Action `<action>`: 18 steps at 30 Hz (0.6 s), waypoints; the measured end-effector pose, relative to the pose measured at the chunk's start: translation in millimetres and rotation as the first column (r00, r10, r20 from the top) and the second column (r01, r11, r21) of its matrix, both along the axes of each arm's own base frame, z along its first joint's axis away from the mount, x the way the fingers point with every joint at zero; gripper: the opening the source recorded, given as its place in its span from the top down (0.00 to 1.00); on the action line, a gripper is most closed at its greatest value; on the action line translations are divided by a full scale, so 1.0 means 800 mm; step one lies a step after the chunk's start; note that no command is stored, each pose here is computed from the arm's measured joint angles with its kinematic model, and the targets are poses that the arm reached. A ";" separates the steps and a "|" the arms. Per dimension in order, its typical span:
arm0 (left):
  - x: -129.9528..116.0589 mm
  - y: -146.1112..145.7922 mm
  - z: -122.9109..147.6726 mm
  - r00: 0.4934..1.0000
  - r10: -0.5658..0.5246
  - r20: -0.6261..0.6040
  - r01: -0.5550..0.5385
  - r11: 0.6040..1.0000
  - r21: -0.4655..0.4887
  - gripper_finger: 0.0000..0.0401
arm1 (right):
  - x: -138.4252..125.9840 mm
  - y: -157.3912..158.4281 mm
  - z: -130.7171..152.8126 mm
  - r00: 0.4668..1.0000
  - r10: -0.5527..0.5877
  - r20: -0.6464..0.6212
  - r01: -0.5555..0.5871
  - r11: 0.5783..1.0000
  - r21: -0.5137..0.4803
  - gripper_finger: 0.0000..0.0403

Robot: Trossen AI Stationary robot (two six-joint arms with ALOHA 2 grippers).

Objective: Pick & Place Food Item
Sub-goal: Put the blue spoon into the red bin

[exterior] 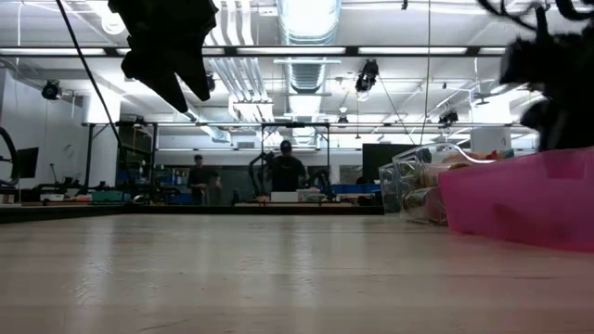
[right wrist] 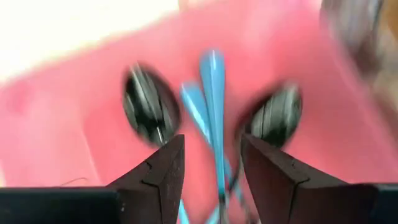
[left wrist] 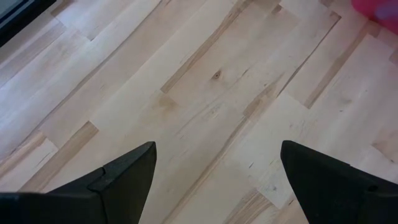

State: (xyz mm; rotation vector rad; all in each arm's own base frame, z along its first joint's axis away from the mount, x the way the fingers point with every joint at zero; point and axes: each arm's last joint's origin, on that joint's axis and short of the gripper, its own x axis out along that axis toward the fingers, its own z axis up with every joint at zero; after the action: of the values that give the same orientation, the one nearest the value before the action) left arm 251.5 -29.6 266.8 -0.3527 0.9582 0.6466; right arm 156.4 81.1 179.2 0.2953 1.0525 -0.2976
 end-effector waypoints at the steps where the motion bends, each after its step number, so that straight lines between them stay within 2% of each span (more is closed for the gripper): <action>1: 0.000 0.000 0.000 1.000 0.000 0.000 0.000 1.000 0.000 0.13 | 0.003 0.000 0.005 0.999 0.012 0.049 -0.011 1.000 -0.027 0.61; 5: 0.000 0.000 0.000 1.000 0.000 0.000 0.000 1.000 0.000 0.13 | 0.017 0.003 0.026 0.962 0.072 0.263 -0.045 0.993 -0.111 0.61; 11: 0.000 0.000 0.000 1.000 0.000 0.000 0.000 1.000 0.000 0.13 | 0.036 0.007 0.058 0.833 0.229 0.504 -0.118 0.963 -0.243 0.61; 14: 0.000 0.000 0.000 1.000 0.000 0.000 0.000 1.000 0.000 0.13 | 0.045 0.000 0.070 0.779 0.245 0.577 -0.067 0.948 -0.311 0.61; 18: 0.000 0.000 0.000 1.000 0.000 0.000 0.000 1.000 0.000 0.13 | 0.060 -0.018 0.076 0.733 0.201 0.650 0.027 0.946 -0.323 0.61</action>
State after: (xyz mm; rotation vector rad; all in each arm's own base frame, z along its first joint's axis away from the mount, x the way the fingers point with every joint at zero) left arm 251.5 -29.5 266.8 -0.3528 0.9583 0.6470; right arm 204.2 67.0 240.1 0.0462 0.2743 -0.2355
